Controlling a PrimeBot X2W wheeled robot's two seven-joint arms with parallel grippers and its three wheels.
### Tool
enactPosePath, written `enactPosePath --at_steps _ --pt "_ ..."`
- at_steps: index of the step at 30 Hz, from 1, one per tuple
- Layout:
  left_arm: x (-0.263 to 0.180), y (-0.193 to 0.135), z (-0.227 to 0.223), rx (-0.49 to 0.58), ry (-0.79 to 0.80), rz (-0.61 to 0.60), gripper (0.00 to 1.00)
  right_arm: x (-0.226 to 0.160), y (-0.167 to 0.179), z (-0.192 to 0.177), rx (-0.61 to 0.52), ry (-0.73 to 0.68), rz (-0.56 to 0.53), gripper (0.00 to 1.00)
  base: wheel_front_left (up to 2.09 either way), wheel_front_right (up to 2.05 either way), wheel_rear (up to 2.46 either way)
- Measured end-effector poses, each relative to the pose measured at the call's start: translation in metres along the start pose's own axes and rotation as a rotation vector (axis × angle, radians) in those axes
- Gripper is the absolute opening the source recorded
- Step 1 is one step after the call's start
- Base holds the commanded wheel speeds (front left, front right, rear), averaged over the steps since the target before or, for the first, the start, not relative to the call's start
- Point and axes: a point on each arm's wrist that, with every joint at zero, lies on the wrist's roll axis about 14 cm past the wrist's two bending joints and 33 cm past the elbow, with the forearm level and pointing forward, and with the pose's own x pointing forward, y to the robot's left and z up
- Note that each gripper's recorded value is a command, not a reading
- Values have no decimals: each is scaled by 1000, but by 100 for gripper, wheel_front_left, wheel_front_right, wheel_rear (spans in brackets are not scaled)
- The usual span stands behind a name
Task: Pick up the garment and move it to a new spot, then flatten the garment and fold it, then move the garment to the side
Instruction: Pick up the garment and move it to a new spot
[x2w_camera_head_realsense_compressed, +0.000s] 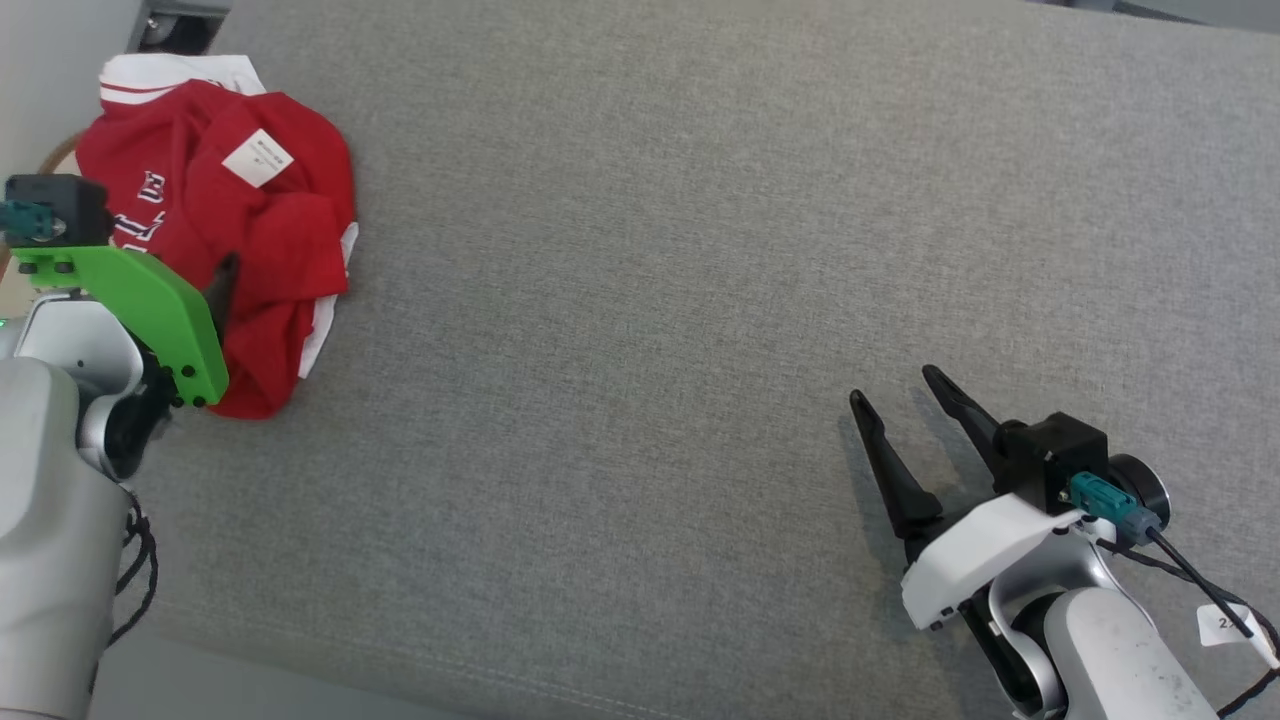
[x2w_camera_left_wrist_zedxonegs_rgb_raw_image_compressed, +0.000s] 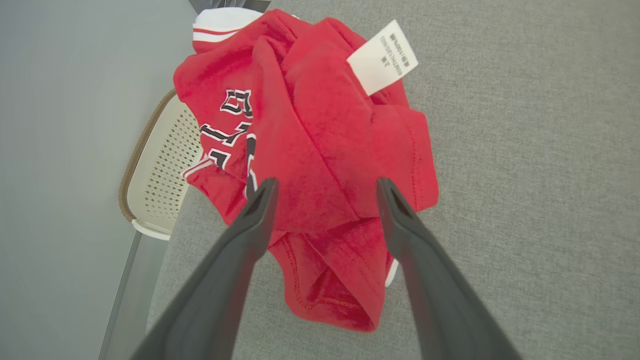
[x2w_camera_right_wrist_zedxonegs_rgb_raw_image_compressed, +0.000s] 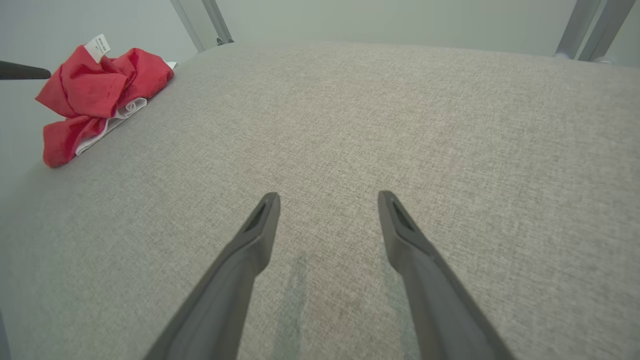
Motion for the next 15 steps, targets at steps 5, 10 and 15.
enactPosePath --at_steps 5,10,15 --pt "26 5 -5 59 44 33 100 -1 -16 -13 5 35 -25 100 0 0 0" --pt "49 5 -33 70 154 73 100 -3 -27 -30 21 76 -46 100 0 0 0" --pt "66 -3 -50 64 217 80 100 -4 -35 -39 31 96 -65 100 0 0 0"
